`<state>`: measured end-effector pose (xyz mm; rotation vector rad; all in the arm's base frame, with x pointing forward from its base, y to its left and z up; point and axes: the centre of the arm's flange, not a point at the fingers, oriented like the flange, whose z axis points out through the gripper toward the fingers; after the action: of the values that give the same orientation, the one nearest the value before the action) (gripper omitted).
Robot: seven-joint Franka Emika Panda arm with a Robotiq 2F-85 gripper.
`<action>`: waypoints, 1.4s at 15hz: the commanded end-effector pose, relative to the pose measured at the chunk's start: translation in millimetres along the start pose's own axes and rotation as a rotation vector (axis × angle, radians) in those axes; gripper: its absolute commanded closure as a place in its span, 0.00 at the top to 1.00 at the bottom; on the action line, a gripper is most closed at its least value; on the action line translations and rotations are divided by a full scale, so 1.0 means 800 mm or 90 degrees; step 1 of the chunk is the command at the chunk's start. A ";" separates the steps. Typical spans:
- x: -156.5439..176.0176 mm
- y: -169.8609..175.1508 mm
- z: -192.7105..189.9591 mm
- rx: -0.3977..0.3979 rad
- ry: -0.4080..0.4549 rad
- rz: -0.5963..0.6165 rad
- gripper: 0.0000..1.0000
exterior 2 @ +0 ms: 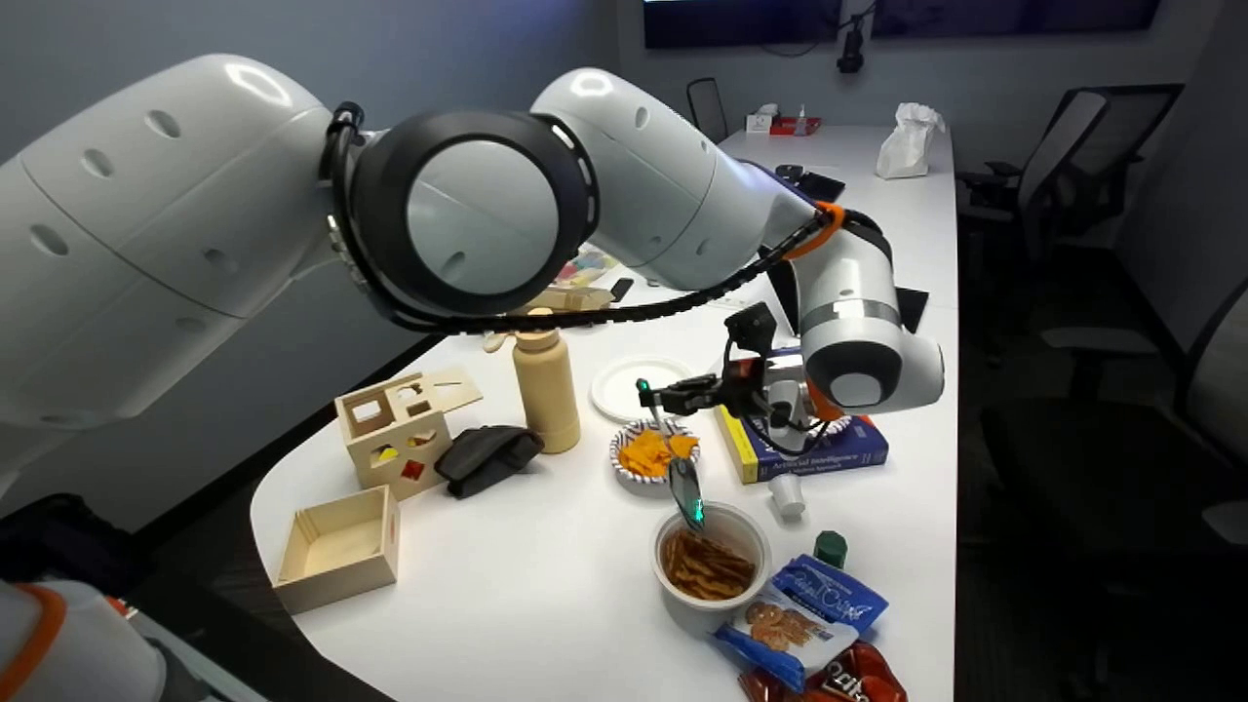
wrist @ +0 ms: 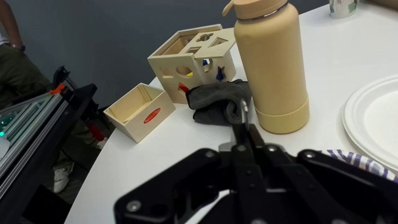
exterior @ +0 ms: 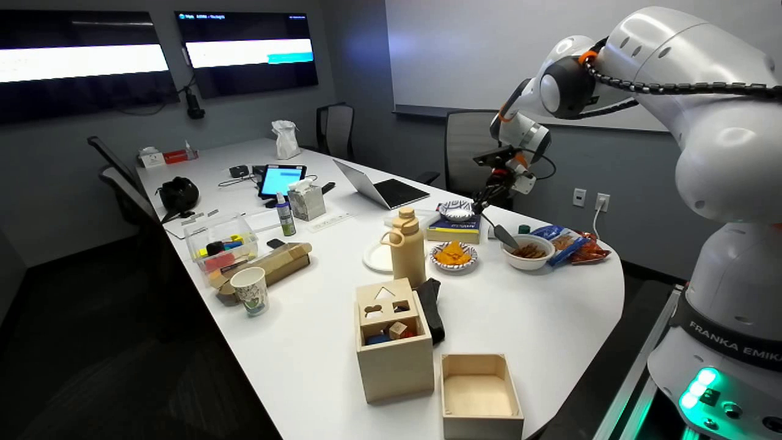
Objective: Pick up the spoon and stir in the bowl
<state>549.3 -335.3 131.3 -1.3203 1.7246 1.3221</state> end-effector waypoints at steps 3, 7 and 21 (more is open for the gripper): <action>0.001 -0.008 -0.016 -0.001 0.036 0.051 0.01; 0.015 -0.013 -0.016 -0.005 0.048 0.069 0.01; 0.059 -0.026 -0.014 0.000 0.140 0.104 0.01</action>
<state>541.3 -354.5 100.3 -1.3535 1.9847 1.3062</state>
